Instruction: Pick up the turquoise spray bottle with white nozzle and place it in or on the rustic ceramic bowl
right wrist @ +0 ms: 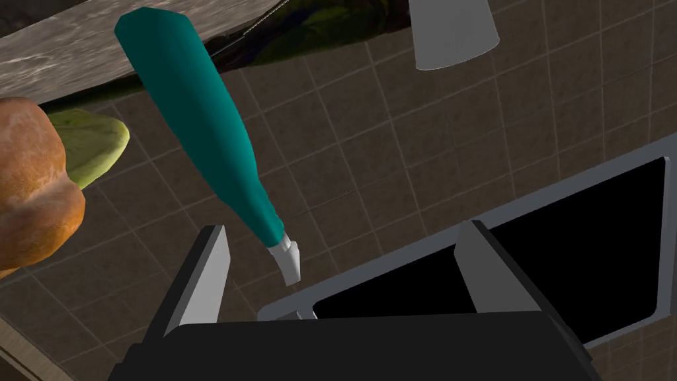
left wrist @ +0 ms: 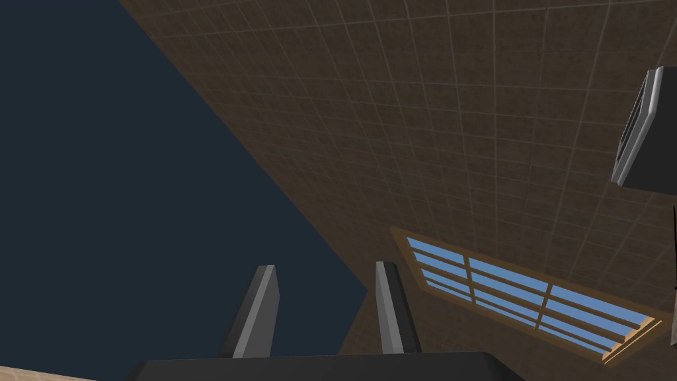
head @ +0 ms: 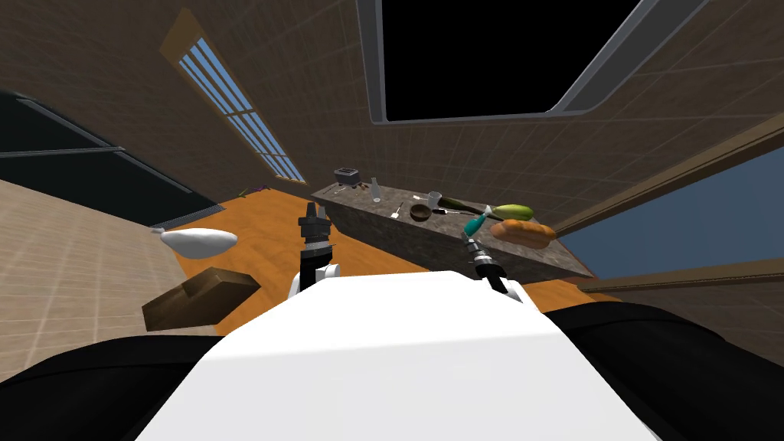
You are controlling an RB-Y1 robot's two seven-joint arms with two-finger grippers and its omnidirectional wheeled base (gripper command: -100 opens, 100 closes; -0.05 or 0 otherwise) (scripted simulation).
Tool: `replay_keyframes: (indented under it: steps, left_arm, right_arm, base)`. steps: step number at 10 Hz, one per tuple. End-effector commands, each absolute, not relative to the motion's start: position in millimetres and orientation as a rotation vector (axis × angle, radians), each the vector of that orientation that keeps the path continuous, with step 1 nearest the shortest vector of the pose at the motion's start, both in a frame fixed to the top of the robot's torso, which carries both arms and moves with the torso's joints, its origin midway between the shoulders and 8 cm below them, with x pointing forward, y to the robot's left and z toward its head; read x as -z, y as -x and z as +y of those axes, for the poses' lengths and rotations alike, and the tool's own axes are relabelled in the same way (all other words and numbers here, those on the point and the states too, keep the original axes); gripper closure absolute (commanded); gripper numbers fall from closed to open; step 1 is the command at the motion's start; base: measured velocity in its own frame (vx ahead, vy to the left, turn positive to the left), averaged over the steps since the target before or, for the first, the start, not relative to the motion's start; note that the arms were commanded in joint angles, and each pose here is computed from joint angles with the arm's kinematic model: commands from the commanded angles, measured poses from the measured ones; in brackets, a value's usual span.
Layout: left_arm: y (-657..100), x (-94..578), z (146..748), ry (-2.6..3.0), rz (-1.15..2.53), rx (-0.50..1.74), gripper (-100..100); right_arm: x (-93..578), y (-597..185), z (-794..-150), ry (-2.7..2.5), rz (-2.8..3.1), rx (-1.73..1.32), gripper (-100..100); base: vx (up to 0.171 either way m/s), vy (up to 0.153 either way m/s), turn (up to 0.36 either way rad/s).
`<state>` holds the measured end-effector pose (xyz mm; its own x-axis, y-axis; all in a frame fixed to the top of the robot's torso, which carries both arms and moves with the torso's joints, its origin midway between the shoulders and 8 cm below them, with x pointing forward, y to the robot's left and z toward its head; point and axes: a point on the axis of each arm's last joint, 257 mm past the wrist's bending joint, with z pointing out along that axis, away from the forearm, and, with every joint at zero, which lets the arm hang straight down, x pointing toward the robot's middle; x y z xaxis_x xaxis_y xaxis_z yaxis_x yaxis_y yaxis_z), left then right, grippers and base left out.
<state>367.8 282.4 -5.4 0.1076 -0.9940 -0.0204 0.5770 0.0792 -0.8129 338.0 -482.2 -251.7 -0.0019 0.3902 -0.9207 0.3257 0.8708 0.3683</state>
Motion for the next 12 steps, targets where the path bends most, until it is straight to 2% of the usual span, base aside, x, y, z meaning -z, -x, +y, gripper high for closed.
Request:
replay_keyframes:
  steps: [1,5,8,9,10,11,12]
  left_arm:
    - [-367.8,5.4,282.4,0.754,0.705,1.334,0]
    - [-367.8,5.5,282.4,0.754,0.705,1.334,0]
    - [-367.8,5.4,282.4,0.754,0.705,1.334,0]
    - [-367.9,5.4,282.3,0.754,0.705,1.334,0]
    - [-367.9,5.4,282.3,0.754,0.705,1.334,0]
    - [-367.9,5.4,282.3,0.754,0.705,1.334,0]
    - [-367.9,5.4,282.3,0.754,0.705,1.334,0]
  right_arm:
    - [250.9,-332.7,-497.6,-0.541,1.629,0.020,-100]
    - [240.9,-312.8,-546.9,-0.415,1.702,0.276,-100]
    - [237.4,-310.6,-555.1,-0.392,1.712,0.319,-100]
    - [237.2,-310.1,-556.1,-0.390,1.714,0.327,0]
    - [237.2,-310.2,-556.0,-0.390,1.714,0.326,-100]
    - [237.1,-310.2,-556.0,-0.390,1.714,0.326,100]
    - [237.1,-310.2,-556.0,-0.390,1.714,0.326,100]
  base:
    - [0.110,-0.044,-0.006]
    - [0.163,-0.044,-0.013]
    - [0.101,-0.018,-0.006]
    - [0.010,-0.002,0.002]
    - [0.005,-0.001,0.000]
    - [0.000,0.000,0.000]
    - [0.000,0.000,0.000]
